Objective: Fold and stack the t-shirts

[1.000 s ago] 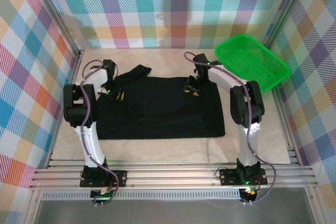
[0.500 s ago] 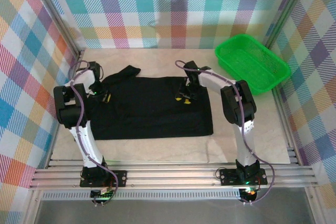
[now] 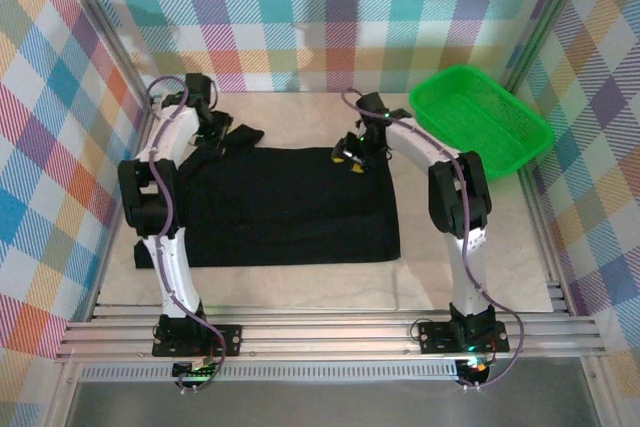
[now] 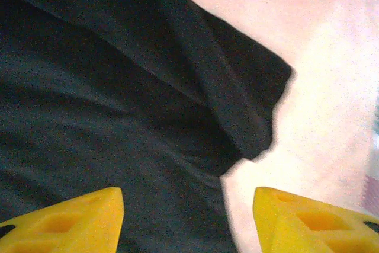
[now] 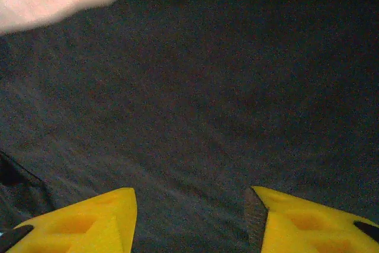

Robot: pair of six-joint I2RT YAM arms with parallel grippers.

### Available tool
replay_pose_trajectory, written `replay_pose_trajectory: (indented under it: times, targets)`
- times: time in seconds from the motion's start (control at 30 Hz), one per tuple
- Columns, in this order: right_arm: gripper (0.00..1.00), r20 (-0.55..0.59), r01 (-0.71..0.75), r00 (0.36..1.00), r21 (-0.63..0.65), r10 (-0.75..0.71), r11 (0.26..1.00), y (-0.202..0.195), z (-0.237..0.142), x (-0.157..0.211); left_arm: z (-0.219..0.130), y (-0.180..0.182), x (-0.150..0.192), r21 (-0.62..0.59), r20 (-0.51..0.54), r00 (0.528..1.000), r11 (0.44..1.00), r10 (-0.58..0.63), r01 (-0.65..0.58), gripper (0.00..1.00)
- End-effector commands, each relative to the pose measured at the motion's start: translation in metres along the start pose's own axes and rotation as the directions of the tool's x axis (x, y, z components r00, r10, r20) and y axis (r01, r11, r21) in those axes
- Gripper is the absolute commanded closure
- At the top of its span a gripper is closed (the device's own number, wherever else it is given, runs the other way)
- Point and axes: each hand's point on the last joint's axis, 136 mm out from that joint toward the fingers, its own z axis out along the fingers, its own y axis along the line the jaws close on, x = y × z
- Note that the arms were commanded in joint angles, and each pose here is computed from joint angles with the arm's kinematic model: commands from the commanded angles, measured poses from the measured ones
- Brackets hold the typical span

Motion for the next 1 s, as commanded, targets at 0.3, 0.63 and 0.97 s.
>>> replay_pose_trajectory:
  times: [0.3,0.63,0.97]
  targets:
    - [0.45,0.1,0.039,0.995,-0.097,-0.03,0.994,0.019,-0.04,-0.063,0.062,-0.028,0.025,-0.04,-0.092,0.972,0.977,-0.215,0.212,0.32]
    - [0.46,0.099,0.013,0.995,-0.053,-0.008,0.999,0.0,-0.037,-0.063,0.074,-0.038,-0.001,-0.001,-0.031,0.973,0.973,-0.229,0.23,0.88]
    - [0.49,0.154,-0.087,0.986,0.119,0.069,0.989,-0.046,-0.03,-0.087,0.044,-0.054,-0.046,0.107,-0.012,0.979,0.974,-0.202,0.202,1.0]
